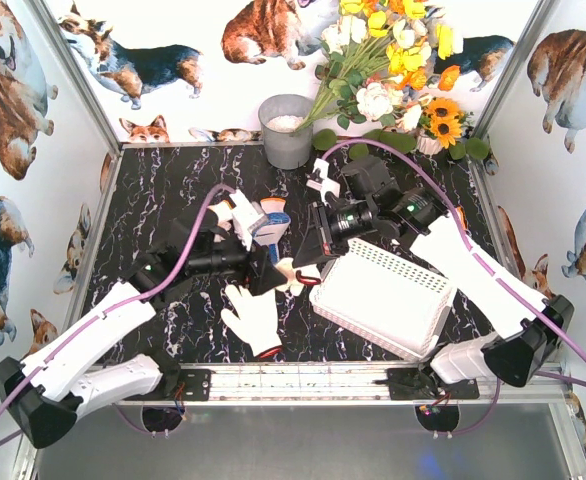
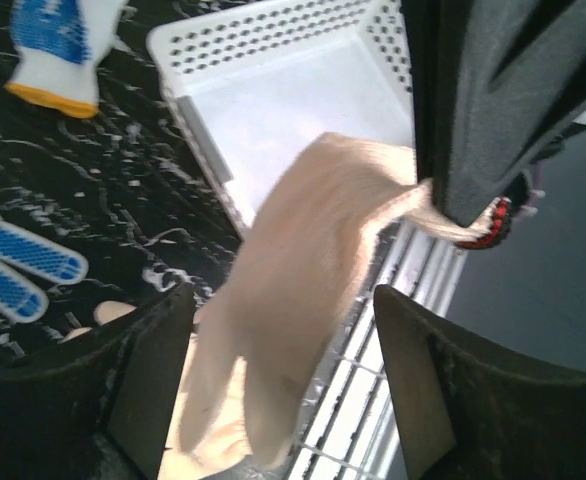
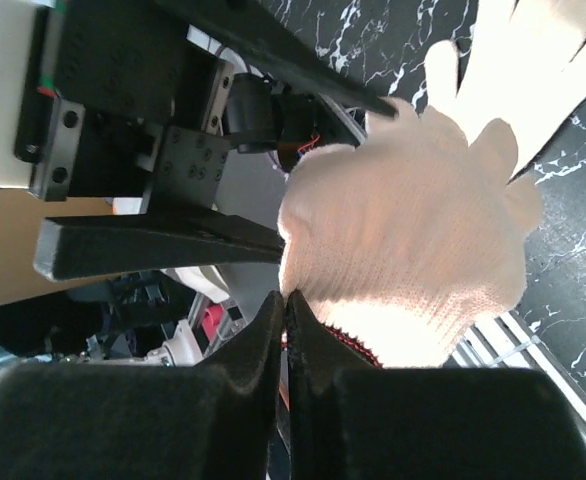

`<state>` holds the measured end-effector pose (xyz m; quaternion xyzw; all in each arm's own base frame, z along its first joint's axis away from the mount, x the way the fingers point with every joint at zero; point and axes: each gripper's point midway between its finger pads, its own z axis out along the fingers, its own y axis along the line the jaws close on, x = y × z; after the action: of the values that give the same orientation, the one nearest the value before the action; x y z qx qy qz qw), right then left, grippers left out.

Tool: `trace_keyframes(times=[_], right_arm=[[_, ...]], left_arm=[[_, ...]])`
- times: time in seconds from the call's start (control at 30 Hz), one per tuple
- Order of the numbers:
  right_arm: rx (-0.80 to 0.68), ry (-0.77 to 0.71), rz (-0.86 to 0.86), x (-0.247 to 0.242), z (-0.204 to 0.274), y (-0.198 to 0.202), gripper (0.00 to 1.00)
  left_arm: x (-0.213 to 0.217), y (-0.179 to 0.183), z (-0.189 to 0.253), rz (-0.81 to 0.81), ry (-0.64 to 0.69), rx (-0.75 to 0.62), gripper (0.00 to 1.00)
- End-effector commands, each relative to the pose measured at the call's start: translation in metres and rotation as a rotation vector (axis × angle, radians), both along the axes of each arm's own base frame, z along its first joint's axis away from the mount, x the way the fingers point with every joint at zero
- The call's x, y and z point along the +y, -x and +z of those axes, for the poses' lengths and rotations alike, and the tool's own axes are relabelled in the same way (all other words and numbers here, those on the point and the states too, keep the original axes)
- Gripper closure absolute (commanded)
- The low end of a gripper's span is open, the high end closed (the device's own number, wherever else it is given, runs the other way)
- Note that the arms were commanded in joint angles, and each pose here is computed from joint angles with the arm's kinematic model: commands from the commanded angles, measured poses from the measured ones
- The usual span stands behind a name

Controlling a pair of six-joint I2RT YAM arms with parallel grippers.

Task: Put the gloves into the storage basket
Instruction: Pick up the glove from the center of the board, then pair the glove with the glove.

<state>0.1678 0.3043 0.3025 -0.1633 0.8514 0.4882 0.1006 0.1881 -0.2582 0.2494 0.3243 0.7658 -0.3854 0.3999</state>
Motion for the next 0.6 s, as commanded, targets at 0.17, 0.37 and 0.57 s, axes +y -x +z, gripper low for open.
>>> trace_keyframes(times=[0.17,0.37,0.57], right_arm=[[-0.026,-0.078,0.103,0.007,0.013,0.013,1.00],[-0.058,-0.043,0.063,0.003,0.009,0.006,0.85],[-0.246,0.010,-0.093,-0.018,0.016,-0.014,0.42]], left_arm=[[-0.023,0.017,0.005,-0.104,0.123,-0.035,0.56],[-0.018,0.007,0.011,-0.024,0.143,-0.069,1.00],[-0.004,-0.001,0.013,0.097,0.165,-0.074,1.00]])
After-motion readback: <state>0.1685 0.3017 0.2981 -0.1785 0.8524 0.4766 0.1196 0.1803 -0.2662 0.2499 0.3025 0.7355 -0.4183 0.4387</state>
